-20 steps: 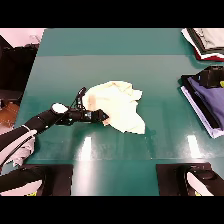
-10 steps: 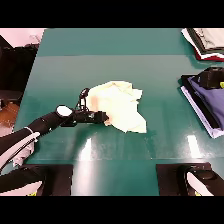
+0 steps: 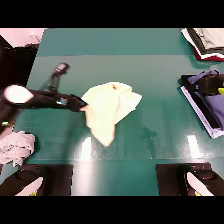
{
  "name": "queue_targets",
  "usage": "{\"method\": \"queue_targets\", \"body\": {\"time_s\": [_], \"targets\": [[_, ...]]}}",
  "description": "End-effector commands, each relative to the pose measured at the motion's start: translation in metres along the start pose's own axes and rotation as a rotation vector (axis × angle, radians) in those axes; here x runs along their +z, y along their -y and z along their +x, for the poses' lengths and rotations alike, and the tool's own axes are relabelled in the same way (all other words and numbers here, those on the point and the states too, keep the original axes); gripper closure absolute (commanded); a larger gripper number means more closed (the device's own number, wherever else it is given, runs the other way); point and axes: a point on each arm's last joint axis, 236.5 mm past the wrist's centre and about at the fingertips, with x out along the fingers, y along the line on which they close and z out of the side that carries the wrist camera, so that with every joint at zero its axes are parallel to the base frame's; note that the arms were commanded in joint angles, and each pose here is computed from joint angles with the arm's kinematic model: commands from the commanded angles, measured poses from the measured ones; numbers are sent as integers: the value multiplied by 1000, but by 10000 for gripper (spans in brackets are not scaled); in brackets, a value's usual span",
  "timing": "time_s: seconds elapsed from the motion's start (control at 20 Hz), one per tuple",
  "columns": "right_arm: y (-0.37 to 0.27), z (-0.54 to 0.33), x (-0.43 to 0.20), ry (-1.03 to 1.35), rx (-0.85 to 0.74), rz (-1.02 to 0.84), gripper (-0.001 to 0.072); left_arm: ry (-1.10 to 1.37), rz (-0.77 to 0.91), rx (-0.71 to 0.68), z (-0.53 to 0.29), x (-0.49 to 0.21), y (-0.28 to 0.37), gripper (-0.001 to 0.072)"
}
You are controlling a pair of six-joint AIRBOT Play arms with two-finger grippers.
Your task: Fold the shirts.
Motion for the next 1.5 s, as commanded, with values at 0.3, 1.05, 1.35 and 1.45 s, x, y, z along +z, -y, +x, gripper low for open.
{"method": "queue_targets", "body": {"time_s": [0.3, 1.05, 1.35, 1.45], "targets": [[-69, 147, -20, -134, 357, 144, 206, -69, 211, 315, -79, 2, -49, 685], [-185, 292, -26, -289, 444, -76, 207, -59, 134, 316, -79, 1, -49, 685], [-182, 292, -20, -272, 420, -128, 695, -47, 76, 319, -79, 2, -49, 685], [-170, 274, -3, -218, 381, -177, 697, -29, 58, 367, -89, 9, -56, 685]]}}
